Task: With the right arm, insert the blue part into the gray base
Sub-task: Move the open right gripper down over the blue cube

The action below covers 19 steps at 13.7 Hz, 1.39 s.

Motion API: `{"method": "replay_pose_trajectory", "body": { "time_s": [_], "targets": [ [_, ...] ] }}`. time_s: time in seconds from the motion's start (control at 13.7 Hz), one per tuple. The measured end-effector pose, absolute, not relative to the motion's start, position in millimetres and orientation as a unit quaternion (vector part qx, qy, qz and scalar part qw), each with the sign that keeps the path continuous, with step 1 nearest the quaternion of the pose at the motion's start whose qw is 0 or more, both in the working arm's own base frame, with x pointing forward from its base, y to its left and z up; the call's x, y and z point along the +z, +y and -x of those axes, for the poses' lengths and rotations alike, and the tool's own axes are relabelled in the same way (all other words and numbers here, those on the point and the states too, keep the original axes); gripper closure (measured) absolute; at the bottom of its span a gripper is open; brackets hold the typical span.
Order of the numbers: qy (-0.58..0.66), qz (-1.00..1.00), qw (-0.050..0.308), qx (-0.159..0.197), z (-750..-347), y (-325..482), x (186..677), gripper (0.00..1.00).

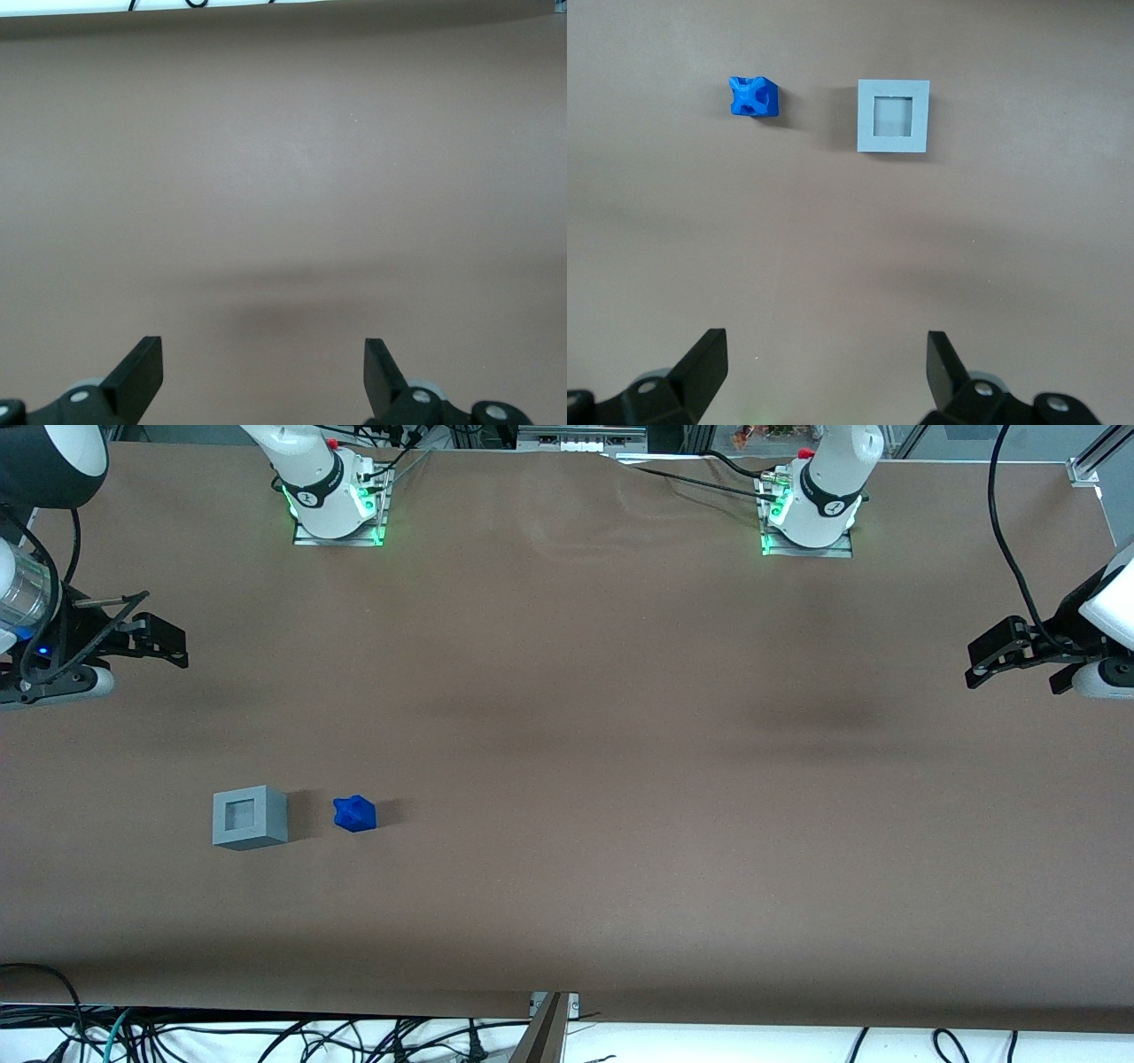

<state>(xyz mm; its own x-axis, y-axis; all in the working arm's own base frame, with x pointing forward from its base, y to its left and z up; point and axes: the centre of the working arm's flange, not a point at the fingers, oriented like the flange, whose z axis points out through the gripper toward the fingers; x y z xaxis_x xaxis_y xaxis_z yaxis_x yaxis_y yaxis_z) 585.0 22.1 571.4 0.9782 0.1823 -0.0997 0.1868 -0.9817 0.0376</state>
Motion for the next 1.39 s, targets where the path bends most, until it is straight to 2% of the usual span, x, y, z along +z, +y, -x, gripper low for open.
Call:
{"method": "replay_pose_trajectory", "body": {
  "time_s": [0.37, 0.66, 1.1, 1.39],
  "targets": [
    [0.067, -0.997, 0.014, -0.034, -601.4, 38.4, 543.7, 0.00],
    [0.032, -0.999, -0.007, -0.006, -625.6, 74.9, 463.7, 0.00],
    [0.044, -0.997, -0.050, 0.040, -656.9, 106.9, 335.2, 0.00],
    [0.089, -0.993, -0.037, 0.063, -663.1, 132.1, 281.8, 0.01]
  ]
}}
